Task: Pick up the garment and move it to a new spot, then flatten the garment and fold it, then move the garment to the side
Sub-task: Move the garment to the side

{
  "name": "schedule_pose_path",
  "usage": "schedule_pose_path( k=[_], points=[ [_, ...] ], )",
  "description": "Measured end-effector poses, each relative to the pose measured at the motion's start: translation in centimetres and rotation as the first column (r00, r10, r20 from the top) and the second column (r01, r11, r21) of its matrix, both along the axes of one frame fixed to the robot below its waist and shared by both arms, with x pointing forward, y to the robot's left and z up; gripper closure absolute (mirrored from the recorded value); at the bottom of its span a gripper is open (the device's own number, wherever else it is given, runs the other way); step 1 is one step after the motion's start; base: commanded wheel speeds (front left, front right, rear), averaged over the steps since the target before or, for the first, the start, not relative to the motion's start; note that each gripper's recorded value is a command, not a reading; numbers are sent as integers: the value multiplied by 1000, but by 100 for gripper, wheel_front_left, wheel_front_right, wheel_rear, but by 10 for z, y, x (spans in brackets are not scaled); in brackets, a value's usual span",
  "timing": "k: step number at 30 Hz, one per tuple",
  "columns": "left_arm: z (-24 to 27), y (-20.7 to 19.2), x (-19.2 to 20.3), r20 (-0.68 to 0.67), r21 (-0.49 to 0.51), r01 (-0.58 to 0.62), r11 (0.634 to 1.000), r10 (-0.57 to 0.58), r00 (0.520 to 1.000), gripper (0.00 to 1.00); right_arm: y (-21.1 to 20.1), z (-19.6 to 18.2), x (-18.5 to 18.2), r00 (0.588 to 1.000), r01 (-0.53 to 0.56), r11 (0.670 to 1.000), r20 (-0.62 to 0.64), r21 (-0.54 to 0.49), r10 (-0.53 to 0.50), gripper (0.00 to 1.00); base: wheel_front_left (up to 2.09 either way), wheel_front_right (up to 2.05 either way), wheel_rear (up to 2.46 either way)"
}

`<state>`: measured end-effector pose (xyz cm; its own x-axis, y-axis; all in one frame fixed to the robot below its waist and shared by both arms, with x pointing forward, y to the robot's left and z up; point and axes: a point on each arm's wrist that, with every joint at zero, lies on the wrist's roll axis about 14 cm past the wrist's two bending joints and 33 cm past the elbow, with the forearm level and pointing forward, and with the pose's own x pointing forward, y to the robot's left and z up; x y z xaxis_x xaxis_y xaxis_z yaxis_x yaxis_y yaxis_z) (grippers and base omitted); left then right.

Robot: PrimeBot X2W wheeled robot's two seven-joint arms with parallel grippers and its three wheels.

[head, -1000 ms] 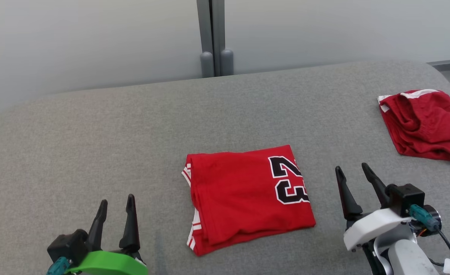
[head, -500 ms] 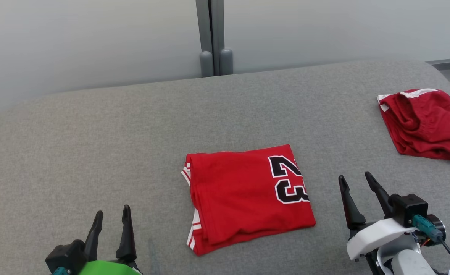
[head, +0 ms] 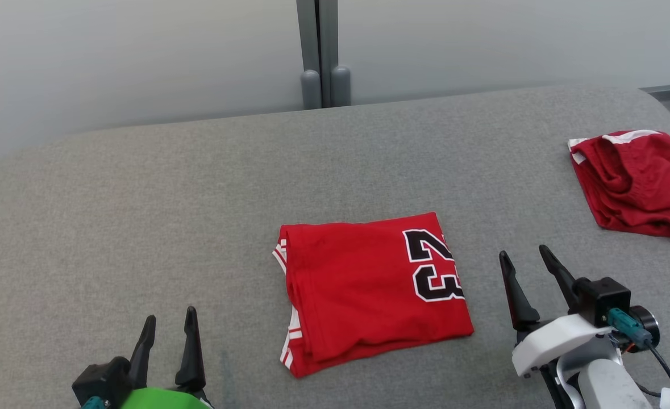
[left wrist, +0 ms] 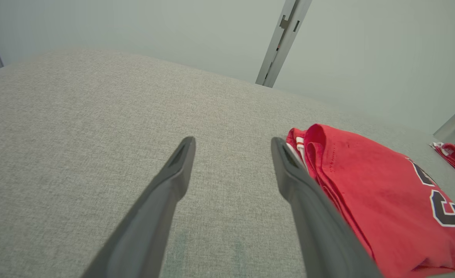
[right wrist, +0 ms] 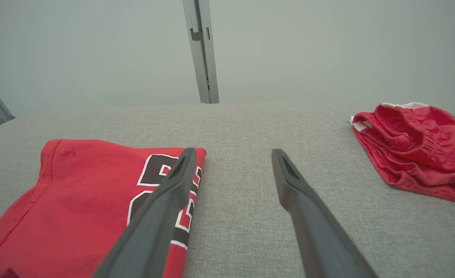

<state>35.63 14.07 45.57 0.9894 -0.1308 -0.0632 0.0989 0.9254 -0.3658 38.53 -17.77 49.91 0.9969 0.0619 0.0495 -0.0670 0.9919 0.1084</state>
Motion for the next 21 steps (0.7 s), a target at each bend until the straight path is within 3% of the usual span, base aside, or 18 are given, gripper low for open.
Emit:
schedule_pose_path(
  k=[9,16,21],
  points=[
    [2,2,4,6,2,-8,1000,8,1000,0,25,-8,23,995,-82,996,-52,-43,80,0,0,0,0],
    [2,12,5,6,1,-39,999,39,999,0,38,-42,40,970,-135,988,-215,-77,116,0,0,0,0],
    [-4,21,5,-11,3,-68,998,68,998,0,47,-71,50,925,-186,978,-352,-98,141,0,0,0,0]
  ],
)
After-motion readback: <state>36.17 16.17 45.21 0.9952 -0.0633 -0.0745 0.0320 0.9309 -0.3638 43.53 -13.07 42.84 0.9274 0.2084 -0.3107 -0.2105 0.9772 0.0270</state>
